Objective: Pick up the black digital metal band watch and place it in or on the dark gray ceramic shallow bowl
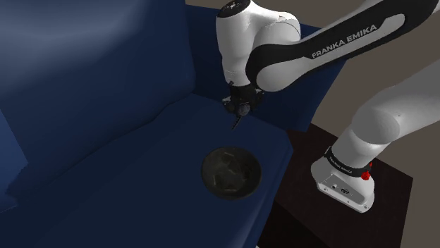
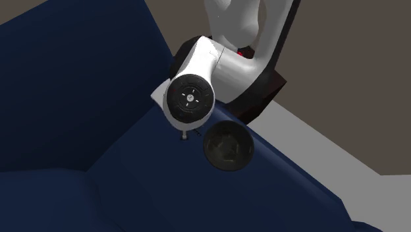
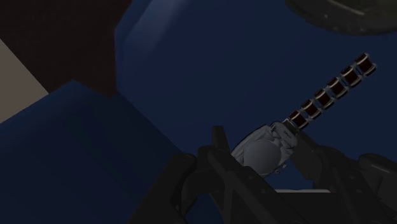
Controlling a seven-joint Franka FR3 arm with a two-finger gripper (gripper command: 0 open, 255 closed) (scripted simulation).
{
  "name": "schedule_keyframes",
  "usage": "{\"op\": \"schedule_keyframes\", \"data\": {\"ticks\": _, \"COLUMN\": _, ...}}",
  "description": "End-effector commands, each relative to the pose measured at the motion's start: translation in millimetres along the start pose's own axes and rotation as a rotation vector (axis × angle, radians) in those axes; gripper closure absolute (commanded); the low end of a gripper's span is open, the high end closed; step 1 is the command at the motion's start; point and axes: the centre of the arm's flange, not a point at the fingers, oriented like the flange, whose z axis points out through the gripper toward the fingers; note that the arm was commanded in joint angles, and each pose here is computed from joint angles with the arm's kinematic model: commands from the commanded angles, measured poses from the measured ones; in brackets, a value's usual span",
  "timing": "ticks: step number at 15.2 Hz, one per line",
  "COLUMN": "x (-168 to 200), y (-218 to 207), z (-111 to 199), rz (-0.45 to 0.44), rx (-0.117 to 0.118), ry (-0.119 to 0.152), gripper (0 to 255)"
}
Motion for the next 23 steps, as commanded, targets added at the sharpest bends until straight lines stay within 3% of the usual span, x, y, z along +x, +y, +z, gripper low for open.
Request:
{"op": "schedule_keyframes", "data": {"ticks": 1, "x": -22.2, "y": -7.7, "z": -7.9, "rz": 0.000, "rx": 0.000, "ry": 0.000, "gripper": 255}}
{"op": "schedule_keyframes", "data": {"ticks": 12, "x": -151.4, "y": -57.5, "z": -55.8, "rz": 0.000, "rx": 0.000, "ry": 0.000, "gripper": 255}}
{"op": "schedule_keyframes", "data": {"ticks": 23, "x": -160.0, "y": -72.9, "z": -0.5, "rz": 0.000, "rx": 0.000, "ry": 0.000, "gripper": 255}}
